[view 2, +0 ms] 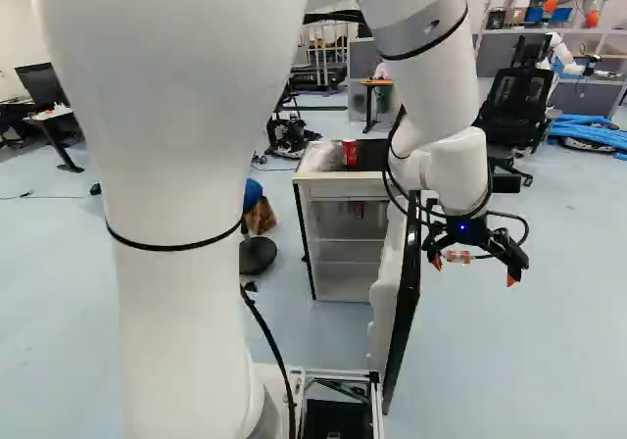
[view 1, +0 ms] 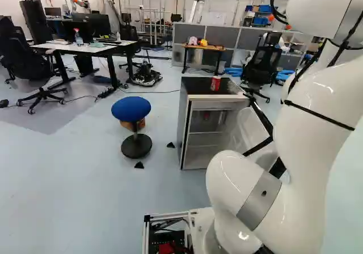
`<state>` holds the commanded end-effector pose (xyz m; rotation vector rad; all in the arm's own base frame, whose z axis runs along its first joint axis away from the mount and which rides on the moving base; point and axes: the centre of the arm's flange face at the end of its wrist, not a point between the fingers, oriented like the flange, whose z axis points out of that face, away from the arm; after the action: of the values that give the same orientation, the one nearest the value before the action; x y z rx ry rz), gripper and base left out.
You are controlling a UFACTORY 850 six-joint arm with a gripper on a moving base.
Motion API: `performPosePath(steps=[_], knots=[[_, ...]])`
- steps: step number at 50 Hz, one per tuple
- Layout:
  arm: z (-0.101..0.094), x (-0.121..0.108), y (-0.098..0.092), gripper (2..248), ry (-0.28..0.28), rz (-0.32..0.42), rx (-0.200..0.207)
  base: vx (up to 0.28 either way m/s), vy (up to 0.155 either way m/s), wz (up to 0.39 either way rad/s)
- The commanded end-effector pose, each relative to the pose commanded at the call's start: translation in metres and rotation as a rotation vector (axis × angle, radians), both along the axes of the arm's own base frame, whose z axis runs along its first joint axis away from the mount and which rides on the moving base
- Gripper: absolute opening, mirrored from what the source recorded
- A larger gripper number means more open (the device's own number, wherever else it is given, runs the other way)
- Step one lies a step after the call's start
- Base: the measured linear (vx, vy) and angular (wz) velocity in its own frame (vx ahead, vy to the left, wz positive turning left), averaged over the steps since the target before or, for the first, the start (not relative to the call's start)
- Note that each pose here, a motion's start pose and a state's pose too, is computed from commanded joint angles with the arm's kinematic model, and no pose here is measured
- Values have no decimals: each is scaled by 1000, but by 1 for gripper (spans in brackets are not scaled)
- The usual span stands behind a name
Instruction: Grab a drink from the fridge
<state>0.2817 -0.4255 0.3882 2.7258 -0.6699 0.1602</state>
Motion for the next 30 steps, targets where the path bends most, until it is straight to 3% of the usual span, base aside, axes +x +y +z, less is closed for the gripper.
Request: performPosePath(steps=[30], knots=[[3, 2, 52, 247, 32, 217, -55, 0, 0, 0]])
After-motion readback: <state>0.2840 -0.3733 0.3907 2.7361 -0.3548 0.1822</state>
